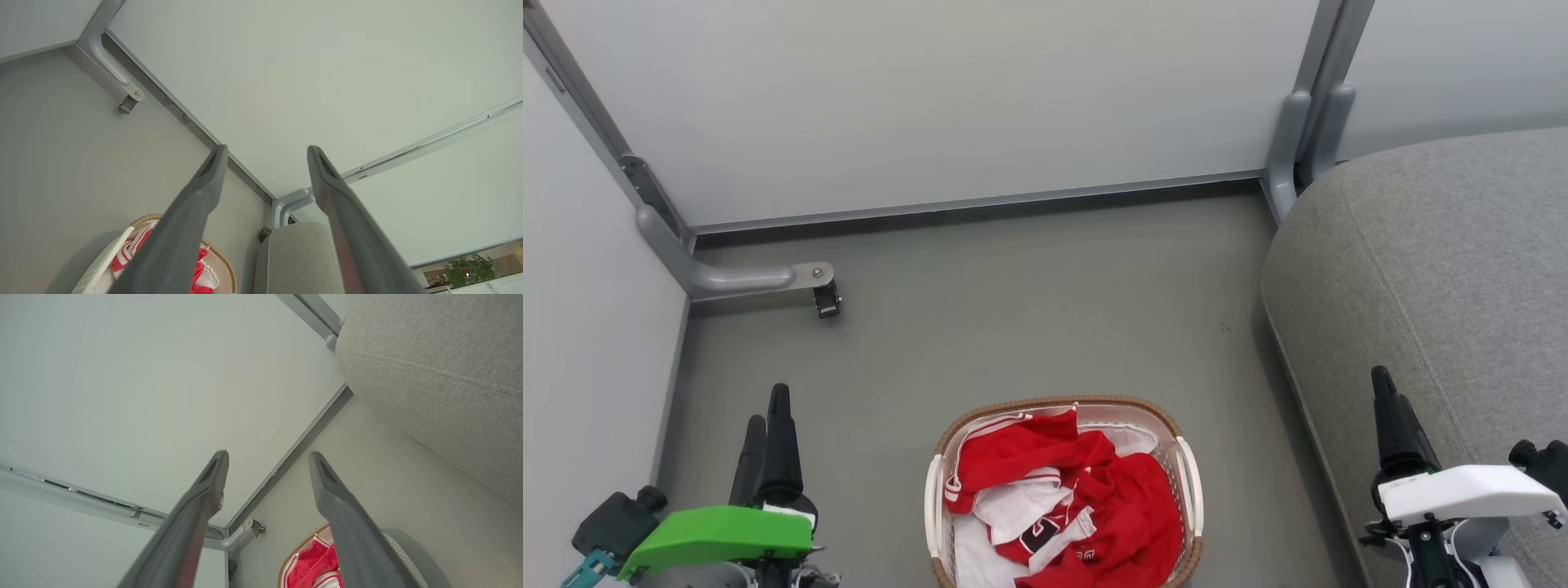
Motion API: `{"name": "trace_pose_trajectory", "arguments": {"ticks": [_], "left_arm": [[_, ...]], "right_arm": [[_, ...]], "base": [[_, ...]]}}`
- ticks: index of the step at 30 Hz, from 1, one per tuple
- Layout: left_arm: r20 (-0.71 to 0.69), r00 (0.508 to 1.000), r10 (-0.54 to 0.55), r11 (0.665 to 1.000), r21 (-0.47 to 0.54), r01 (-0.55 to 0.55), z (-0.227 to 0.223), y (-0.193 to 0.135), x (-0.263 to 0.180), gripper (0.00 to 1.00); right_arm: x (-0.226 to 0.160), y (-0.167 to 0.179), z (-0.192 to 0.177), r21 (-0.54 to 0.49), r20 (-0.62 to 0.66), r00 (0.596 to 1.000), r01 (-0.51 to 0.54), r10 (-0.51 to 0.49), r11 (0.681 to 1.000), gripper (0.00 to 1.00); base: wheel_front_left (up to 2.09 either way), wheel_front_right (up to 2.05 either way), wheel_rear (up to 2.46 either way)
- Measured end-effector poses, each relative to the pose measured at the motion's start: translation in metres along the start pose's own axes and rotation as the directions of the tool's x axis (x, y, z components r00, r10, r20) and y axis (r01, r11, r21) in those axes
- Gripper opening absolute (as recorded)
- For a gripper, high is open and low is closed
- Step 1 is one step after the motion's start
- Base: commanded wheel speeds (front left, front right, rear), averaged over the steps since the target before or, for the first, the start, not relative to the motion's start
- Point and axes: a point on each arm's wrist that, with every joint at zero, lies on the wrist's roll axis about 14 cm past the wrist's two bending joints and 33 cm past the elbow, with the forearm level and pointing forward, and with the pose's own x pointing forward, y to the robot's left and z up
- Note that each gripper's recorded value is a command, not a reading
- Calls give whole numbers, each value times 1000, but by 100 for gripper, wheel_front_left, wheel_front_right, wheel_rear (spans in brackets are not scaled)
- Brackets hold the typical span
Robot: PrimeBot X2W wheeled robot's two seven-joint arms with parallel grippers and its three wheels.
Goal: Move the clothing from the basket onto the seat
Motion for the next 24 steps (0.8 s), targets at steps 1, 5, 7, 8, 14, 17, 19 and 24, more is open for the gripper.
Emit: {"name": "trace_pose_trajectory", "arguments": {"ticks": [1,5,7,8,14,17,19,24], "left_arm": [[0,1000,2,1000,17,-2,0,0,-1,100],[-6,1000,3,996,87,-2,-4,-1,-1,100],[-13,1000,2,993,120,0,-7,-1,-2,100],[-13,1000,0,990,140,2,-7,-2,-2,100],[-29,1000,-6,971,237,13,-14,-2,-6,100],[-37,999,-14,959,282,24,-17,-4,-7,100],[-33,999,-12,953,301,22,-17,-3,-8,100],[-47,999,-3,934,358,20,-23,0,-11,100]], "right_arm": [[0,0,0,-16,2,1000,-2,2,1000,100],[-3,1,-4,-99,-9,1000,-12,11,995,100],[-3,2,-4,-124,-8,1000,-16,15,992,100],[-3,3,-4,-141,-11,1000,-19,17,990,100],[-4,6,-8,-226,-18,999,-37,33,973,100],[-5,8,-12,-278,-30,999,-51,44,959,100],[-6,9,-14,-312,-36,998,-60,51,948,100],[-8,13,-22,-394,-63,996,-90,70,915,100]], "base": [[0,0,0],[0,0,0],[0,0,0],[0,0,0],[0,0,0],[0,0,0],[0,0,0],[0,0,0]]}}
